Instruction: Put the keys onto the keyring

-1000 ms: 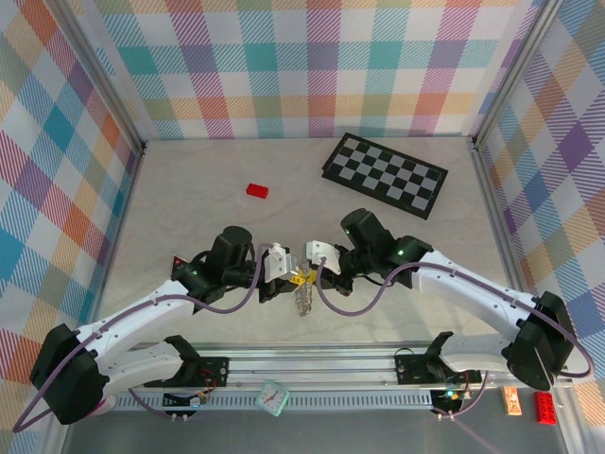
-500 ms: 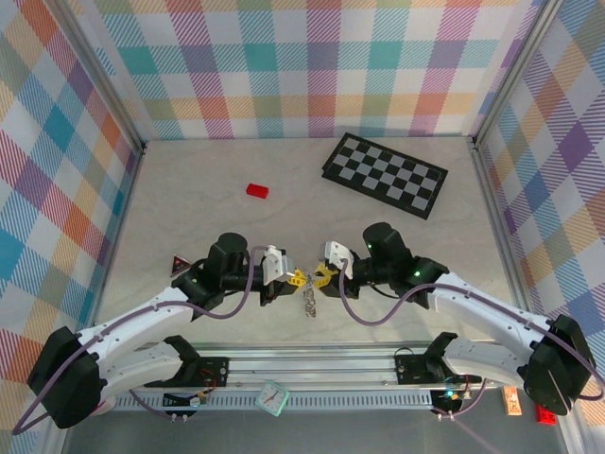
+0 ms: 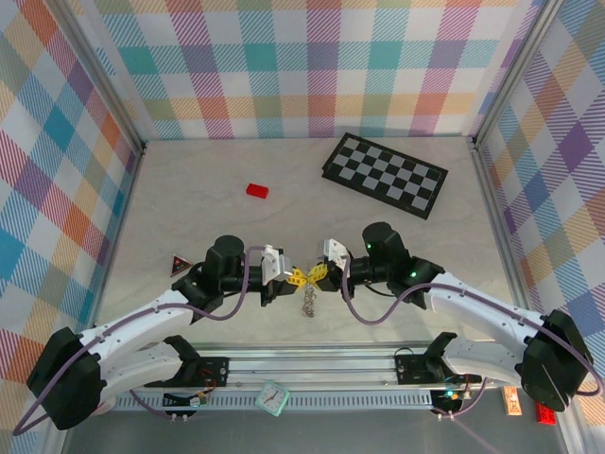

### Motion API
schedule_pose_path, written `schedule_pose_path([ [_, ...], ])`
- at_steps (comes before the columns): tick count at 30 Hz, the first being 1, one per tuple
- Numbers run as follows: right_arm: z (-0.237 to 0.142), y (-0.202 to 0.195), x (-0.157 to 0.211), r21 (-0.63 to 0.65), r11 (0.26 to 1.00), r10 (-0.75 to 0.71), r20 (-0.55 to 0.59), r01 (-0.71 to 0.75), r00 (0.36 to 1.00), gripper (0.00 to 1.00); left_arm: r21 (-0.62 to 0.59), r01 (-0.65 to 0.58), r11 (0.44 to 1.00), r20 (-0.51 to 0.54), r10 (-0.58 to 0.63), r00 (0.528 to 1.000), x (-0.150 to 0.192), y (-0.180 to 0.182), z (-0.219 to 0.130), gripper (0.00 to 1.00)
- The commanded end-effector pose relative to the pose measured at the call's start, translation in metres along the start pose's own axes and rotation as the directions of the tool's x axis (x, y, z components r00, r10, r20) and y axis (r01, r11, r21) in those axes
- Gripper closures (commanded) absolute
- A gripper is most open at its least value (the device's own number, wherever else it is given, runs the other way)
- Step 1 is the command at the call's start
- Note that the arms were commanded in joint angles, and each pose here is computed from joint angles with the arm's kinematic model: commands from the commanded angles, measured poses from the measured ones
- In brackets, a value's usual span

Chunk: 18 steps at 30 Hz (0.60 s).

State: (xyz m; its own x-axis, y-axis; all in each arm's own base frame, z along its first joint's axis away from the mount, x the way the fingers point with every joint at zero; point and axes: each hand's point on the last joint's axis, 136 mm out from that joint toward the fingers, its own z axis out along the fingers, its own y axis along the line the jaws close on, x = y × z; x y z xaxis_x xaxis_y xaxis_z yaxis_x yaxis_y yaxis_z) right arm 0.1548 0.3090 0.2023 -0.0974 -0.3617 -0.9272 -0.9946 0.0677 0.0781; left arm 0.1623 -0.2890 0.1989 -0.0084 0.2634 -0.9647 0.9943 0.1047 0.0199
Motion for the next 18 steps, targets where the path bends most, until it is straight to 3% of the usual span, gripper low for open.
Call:
schedule_pose_path([
  [1, -0.001, 0.003, -0.006, -0.025, 0.999, -0.02, 0.009, 0.02, 1.0, 1.0, 0.017, -0.076, 0.997, 0.099, 0.074, 0.992, -0.029, -0.006, -0.006, 0.99],
  [5, -0.004, 0.006, -0.005, -0.034, 0.999, -0.043, -0.037, 0.042, 0.998, 1.0, -0.022, -0.083, 0.996, 0.022, 0.083, 0.996, -0.019, 0.001, -0.006, 0.8],
  [12, -0.007, 0.007, -0.004, -0.065, 0.995, -0.08, -0.135, 0.072, 0.988, 1.0, -0.021, -0.079, 0.997, -0.143, 0.075, 0.987, -0.001, 0.009, -0.005, 0.79],
  [18, -0.005, 0.006, -0.01, -0.078, 0.993, -0.103, -0.154, 0.092, 0.983, 1.0, -0.001, -0.073, 0.997, -0.164, 0.072, 0.984, -0.001, 0.009, -0.003, 0.78],
])
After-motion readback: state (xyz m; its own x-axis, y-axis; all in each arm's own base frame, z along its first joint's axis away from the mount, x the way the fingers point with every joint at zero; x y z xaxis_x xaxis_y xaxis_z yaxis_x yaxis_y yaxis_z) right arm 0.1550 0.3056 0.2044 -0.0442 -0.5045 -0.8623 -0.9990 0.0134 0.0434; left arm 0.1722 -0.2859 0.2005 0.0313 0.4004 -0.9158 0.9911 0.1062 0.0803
